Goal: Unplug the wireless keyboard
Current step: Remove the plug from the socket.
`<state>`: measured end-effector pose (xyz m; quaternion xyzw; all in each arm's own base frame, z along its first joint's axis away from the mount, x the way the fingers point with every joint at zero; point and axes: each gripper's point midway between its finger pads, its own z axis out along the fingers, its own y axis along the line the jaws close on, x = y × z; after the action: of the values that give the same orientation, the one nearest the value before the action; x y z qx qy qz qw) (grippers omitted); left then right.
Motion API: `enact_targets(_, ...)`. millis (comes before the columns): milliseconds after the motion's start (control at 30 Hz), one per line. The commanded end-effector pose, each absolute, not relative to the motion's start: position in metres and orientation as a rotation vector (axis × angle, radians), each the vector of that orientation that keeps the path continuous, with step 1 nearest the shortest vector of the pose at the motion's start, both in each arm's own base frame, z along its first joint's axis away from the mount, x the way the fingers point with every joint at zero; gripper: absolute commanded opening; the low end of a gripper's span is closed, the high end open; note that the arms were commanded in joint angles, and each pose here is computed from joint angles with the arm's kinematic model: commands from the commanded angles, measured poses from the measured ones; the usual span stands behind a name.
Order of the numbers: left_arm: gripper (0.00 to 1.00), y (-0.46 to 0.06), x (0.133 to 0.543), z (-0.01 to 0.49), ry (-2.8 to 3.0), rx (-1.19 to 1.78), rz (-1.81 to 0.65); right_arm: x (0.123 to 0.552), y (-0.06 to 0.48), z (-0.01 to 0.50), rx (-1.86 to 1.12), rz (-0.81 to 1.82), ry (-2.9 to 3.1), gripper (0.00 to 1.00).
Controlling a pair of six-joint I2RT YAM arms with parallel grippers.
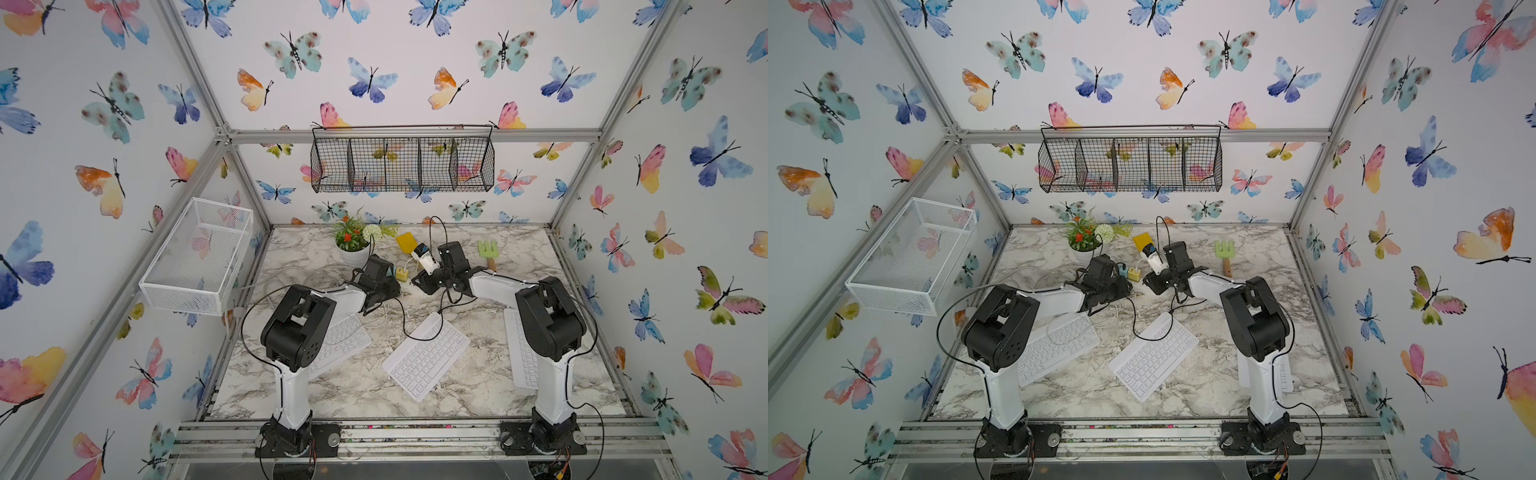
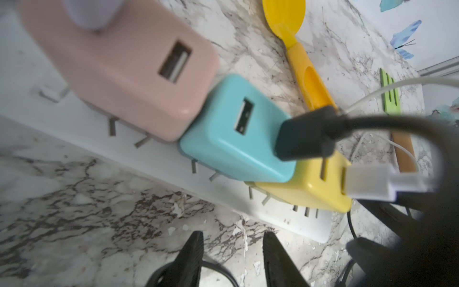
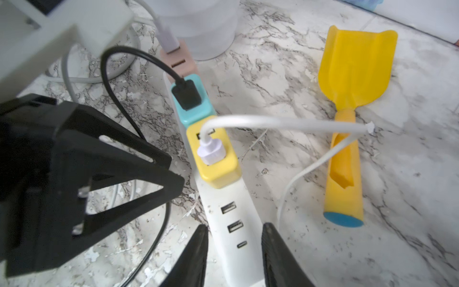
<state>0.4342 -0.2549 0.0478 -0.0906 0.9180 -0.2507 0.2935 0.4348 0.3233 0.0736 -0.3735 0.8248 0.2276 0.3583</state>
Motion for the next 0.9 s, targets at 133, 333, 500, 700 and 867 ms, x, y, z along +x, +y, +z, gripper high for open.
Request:
enact_targets(133, 0.47, -0.245, 0.438, 0.032, 2.484, -0.363, -0.603, 0.44, 0.344, 0.083, -1.104, 0.652, 1.985, 0.42)
enact_targets(333, 0.5, -0.242, 0.434, 0.015, 2.518, -0.446, -0.582, 0.443, 0.354, 0.077, -1.147, 0.689, 1.941, 0.45)
enact_targets(500, 0.5, -0.235, 0.433, 0.003, 2.553, -0.529, -0.528, 0.445, 0.364, 0.07, -1.177, 0.741, 1.935, 0.44)
enact_targets(700, 0.51, -0.234, 0.428, -0.008, 2.589, -0.601, -0.518, 0.45, 0.367, 0.064, -1.183, 0.745, 1.926, 0.43)
enact_targets(867, 0.5, -0.232, 0.42, -0.011, 2.604, -0.622, -0.527, 0.455, 0.37, 0.06, -1.2, 0.732, 1.902, 0.42)
